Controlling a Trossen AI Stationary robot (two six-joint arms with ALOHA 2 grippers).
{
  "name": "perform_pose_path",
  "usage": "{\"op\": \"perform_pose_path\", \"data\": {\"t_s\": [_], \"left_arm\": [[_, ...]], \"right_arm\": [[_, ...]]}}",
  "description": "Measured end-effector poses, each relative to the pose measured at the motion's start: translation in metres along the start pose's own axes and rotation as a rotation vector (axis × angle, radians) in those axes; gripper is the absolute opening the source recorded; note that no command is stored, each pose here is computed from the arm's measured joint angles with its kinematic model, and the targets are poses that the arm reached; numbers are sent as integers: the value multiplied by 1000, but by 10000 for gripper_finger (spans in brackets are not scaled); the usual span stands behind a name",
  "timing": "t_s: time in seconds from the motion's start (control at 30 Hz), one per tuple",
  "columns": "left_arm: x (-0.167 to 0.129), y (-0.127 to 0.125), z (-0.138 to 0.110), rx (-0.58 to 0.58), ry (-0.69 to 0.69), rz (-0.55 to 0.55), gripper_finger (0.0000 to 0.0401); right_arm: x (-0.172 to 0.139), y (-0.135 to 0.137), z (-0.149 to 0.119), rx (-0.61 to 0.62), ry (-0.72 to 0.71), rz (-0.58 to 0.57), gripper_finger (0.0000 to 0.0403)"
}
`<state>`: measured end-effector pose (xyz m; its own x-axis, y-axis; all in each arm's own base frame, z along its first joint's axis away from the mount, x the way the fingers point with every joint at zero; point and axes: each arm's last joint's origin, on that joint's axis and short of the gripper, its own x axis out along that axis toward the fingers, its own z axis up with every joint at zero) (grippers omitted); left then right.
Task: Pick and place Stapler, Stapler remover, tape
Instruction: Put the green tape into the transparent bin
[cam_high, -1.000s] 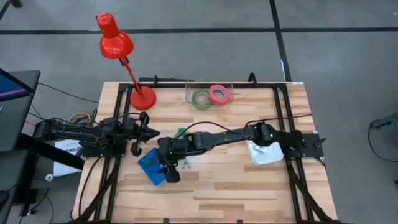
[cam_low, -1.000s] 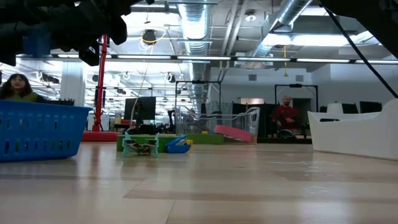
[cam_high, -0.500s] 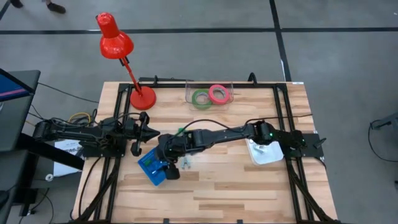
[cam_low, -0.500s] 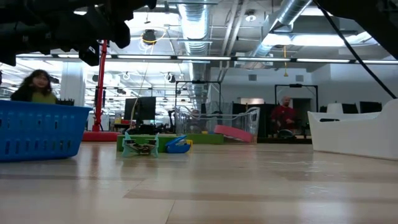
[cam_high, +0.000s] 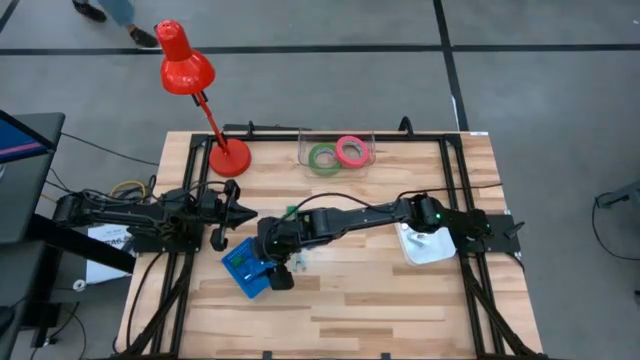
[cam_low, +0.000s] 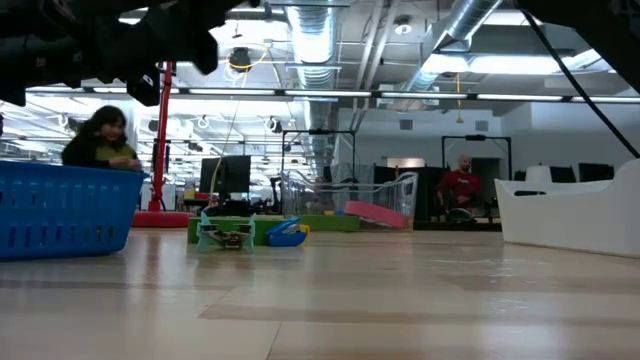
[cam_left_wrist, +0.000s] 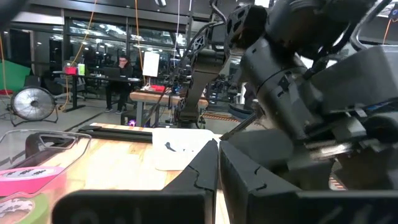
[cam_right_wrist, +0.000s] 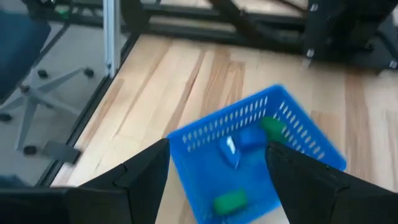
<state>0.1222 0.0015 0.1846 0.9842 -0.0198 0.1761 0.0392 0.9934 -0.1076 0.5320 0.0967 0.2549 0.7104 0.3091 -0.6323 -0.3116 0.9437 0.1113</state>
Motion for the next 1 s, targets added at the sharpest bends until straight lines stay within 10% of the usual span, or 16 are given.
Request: {"op": "perform_pose_path", "data": {"t_s": [1.0], "left_arm": [[0,0,0,0,0,0,8]], "right_arm": [[-118,-56,17,95,-80,-144,256]]}}
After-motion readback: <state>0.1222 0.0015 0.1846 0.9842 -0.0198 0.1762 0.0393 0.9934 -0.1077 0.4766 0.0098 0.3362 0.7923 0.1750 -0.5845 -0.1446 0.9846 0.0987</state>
